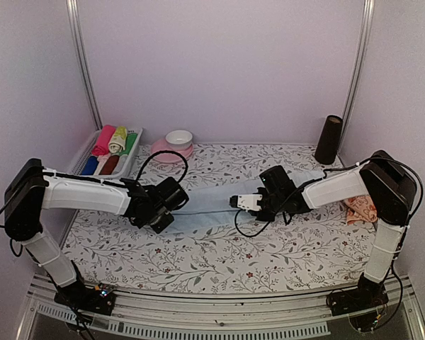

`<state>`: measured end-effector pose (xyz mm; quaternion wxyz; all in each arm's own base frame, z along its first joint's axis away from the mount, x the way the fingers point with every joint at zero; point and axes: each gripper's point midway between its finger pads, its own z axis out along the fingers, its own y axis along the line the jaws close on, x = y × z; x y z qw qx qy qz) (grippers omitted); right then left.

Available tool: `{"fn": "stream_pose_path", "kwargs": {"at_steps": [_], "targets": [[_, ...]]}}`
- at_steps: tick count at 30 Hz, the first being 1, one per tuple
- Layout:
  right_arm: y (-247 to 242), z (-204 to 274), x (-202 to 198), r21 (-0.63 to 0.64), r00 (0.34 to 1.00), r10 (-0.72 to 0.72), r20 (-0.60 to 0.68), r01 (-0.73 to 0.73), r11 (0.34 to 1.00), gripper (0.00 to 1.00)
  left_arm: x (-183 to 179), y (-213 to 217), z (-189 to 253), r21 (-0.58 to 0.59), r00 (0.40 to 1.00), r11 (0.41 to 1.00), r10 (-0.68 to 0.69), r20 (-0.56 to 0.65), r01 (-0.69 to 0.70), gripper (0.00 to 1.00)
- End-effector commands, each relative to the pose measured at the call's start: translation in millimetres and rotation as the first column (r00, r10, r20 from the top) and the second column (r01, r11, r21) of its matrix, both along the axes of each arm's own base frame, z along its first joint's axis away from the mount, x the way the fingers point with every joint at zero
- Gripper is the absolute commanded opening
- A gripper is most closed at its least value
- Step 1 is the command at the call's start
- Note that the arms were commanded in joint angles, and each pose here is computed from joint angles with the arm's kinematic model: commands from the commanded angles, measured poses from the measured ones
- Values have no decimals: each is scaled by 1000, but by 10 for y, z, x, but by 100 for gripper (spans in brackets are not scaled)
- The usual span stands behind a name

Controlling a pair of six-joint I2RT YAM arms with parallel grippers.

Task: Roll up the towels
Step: Adjust the towel at the center of the board.

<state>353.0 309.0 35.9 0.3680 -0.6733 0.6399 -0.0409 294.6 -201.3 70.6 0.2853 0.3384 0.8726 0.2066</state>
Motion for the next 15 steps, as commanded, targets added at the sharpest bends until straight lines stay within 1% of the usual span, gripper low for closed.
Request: {"fn": "stream_pose_path", "kwargs": {"at_steps": [1, 2, 4, 8, 15], "targets": [[11, 79, 70, 12, 1000, -17, 17, 17, 1000, 23, 27, -24, 112, -13, 999, 1000, 9, 31, -9, 0], [5, 81, 76, 10, 1000, -19, 18, 19, 1000, 20, 29, -19, 114, -12, 999, 1000, 10, 32, -10, 0], [-5, 74, 68, 5, 1000, -17, 20, 17, 1000, 12, 29, -14, 112, -10, 999, 1000, 12, 33, -11, 0], [-27, 22, 48, -12, 1000, -7, 17, 8, 1000, 4, 35, -12, 135, -10, 999, 1000, 13, 40, -12, 0], [-21, 149, -46, 0, 999, 36, 16, -36, 999, 2, -24, -26, 148, 2, 1000, 1000, -2, 21, 2, 0]]}}
